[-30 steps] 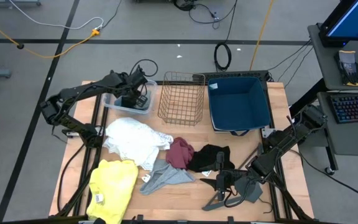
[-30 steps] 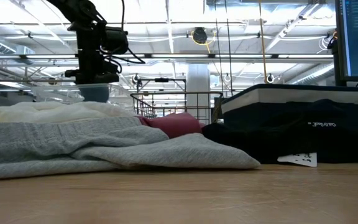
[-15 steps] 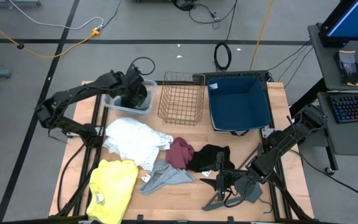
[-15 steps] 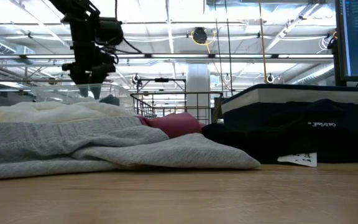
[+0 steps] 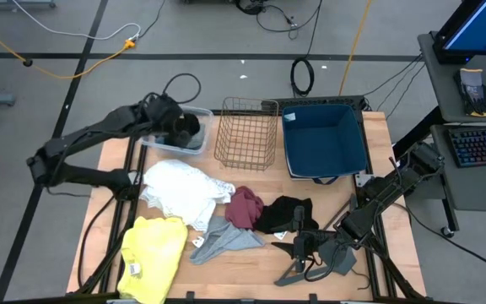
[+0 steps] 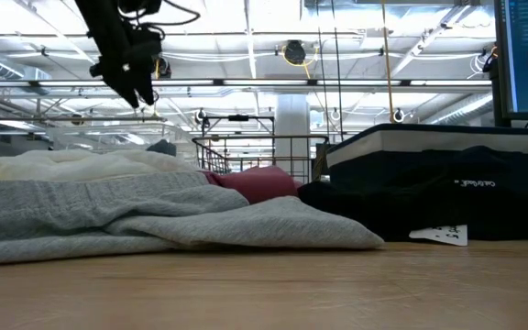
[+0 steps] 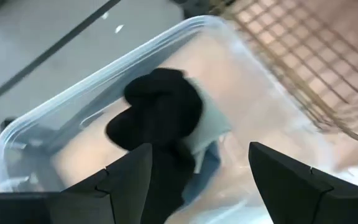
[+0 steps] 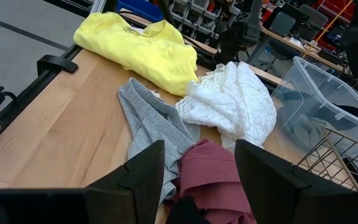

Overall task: Pick & Place Cloths
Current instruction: Put the black underwear into the wire basket

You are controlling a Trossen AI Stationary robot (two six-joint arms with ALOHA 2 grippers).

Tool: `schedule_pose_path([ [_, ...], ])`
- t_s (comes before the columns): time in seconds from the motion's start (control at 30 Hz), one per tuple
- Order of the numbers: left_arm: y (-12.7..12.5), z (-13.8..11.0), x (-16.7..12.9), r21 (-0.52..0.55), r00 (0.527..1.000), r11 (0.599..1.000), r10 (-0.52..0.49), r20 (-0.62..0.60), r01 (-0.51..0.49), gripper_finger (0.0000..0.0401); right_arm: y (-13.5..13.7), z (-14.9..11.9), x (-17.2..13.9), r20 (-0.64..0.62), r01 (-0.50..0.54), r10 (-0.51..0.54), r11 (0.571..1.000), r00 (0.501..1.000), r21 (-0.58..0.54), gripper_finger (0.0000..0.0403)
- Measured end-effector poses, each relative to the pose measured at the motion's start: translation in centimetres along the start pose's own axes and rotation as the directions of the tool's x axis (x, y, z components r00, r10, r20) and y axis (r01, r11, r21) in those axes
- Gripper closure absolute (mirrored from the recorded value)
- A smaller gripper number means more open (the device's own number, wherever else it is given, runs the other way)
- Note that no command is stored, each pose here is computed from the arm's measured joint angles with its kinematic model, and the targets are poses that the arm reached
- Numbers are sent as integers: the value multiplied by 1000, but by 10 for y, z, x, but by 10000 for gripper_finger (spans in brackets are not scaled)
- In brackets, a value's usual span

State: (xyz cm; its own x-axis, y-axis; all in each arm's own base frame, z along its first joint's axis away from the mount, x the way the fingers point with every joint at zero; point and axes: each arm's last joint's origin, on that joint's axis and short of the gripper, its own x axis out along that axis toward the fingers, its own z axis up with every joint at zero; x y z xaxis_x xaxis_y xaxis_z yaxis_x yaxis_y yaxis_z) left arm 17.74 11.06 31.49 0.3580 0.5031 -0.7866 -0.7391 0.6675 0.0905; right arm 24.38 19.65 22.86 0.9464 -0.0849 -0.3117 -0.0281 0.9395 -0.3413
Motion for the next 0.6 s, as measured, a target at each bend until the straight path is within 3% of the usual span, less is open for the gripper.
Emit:
schedule_pose_path([
  [0.3, -34, -5, -15, 192, 990, 975, -125, 63, 111, 130, 0, -1, 0, -4, 0, 0, 1000, 1000, -4, 213],
  [0.6, -64, 1, -29, 351, 935, 918, -276, 222, 187, 130, 0, -3, 0, -20, -1, 1, 1000, 1000, -20, 213],
])
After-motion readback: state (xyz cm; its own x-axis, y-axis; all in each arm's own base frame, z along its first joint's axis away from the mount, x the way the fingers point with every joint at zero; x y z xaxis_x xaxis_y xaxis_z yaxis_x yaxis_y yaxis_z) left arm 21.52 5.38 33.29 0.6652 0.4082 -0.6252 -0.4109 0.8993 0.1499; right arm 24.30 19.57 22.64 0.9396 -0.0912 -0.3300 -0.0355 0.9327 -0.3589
